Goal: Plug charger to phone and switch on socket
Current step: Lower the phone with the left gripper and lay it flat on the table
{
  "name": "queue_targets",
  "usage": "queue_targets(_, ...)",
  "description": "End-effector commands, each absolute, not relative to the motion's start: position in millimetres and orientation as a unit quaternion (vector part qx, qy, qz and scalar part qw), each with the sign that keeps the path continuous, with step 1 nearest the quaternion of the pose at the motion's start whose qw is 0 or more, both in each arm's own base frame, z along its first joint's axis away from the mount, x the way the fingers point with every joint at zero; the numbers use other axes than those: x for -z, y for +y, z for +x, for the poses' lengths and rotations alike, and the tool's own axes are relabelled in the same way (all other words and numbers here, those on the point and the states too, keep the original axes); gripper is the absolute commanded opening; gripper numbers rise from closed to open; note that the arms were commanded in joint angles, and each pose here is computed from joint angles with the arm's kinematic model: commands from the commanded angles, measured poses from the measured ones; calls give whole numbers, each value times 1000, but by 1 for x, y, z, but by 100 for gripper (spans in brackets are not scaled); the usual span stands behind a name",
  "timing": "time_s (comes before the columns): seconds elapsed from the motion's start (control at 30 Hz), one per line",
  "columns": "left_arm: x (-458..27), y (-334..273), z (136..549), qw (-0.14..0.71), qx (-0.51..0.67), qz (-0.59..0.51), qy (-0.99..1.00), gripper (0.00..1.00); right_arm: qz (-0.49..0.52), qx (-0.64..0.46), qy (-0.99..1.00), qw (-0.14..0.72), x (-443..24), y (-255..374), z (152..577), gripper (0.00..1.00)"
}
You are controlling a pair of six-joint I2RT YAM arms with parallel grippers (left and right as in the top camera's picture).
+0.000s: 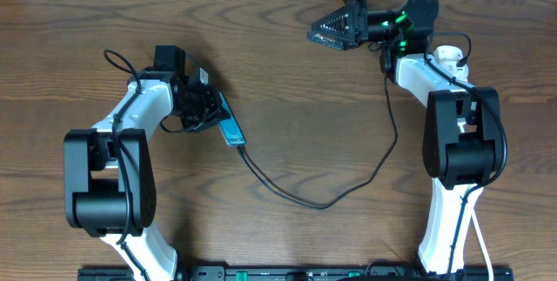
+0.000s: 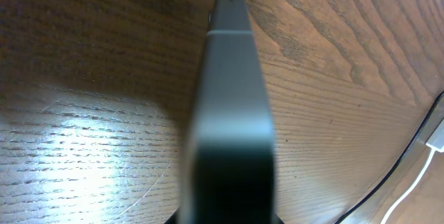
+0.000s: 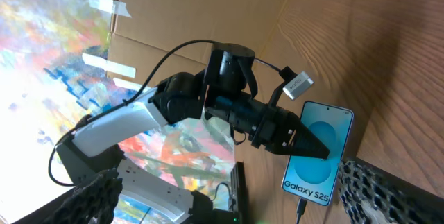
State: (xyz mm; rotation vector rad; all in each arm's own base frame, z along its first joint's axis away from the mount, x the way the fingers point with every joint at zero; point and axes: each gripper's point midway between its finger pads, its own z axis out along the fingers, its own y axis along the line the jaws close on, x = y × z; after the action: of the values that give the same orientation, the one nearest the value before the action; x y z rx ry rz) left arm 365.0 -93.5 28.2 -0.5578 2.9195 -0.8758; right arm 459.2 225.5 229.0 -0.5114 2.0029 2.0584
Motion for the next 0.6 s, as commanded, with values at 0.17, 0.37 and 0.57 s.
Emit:
queue_targets(0.17, -8, -97, 361, -10, 282, -190, 940, 7, -201, -698, 677, 119, -234, 232, 454, 99)
queue_targets(0.37, -8, -97, 362, -6, 283, -189, 940, 7, -202, -698, 677, 119, -234, 232, 454, 99)
queue_targets(0.57, -8, -97, 362, -6, 282, -189, 940, 7, -202, -698, 677, 119, -234, 232, 454, 99)
